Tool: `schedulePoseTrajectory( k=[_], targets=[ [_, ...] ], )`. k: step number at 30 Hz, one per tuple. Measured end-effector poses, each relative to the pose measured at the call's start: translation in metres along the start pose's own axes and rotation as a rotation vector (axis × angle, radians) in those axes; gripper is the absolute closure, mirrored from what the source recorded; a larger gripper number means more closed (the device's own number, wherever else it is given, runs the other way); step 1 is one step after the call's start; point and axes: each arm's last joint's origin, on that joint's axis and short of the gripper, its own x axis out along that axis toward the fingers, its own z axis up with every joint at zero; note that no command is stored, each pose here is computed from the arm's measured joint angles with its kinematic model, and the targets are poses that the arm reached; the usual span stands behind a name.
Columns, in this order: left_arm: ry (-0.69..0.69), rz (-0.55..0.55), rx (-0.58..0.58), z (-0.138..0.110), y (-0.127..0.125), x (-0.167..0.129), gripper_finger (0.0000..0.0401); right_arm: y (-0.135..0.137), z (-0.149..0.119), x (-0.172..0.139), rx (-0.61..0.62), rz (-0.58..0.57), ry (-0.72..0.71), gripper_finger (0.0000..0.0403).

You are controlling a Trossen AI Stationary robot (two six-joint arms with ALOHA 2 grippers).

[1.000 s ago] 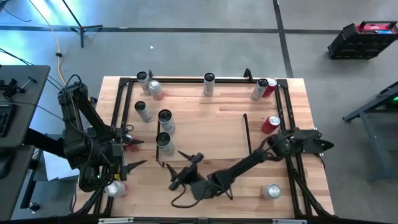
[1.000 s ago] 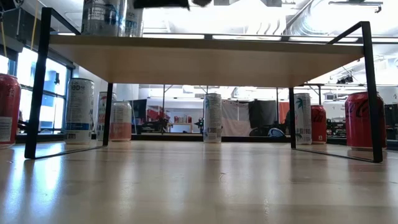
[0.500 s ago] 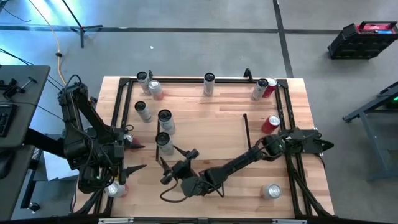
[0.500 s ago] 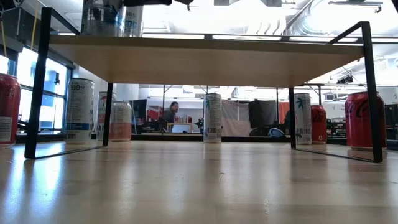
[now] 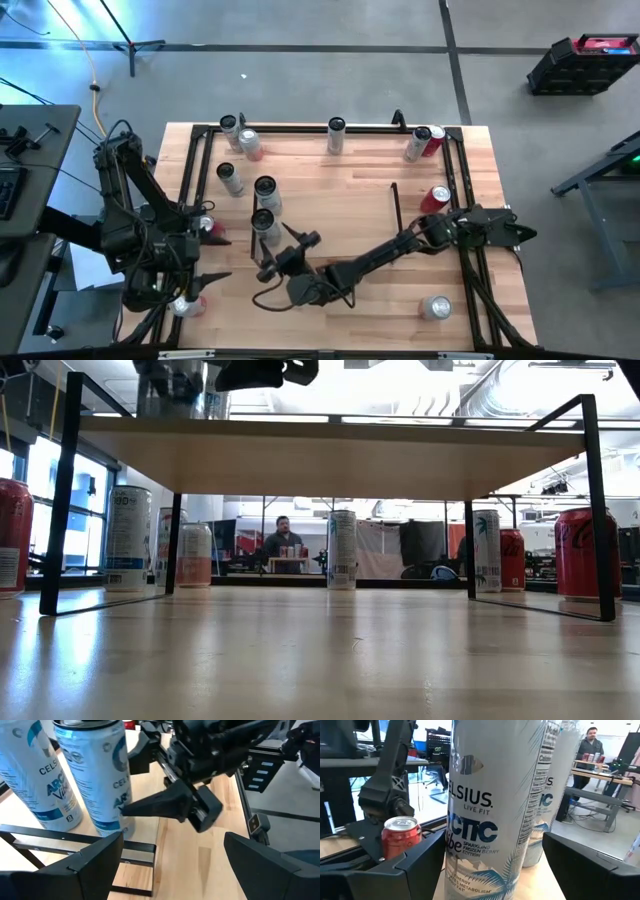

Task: Place canned beverage on shelf
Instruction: Put the bottom white blue soda can aligned with the other white blue soda can on the shelf

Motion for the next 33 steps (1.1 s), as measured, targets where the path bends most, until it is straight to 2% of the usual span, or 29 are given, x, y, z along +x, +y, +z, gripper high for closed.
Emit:
schedulePoseTrajectory(
  k=[20,27,33],
  targets=[
    [0.002,-0.038,0.019,-0.004,-0.003,-0.007,0.0066,-0.009,0.000,0.032,-0.001,0.007,0.007,0.0087],
    [0.002,-0.037,0.019,-0.004,-0.003,-0.007,0.0066,-0.008,0.001,0.032,0.001,0.039,0.008,0.0087],
    [0.001,-0.037,0.018,-0.004,-0.003,-0.007,0.0066,-0.005,0.011,0.024,0.025,0.054,-0.001,0.0104]
  ],
)
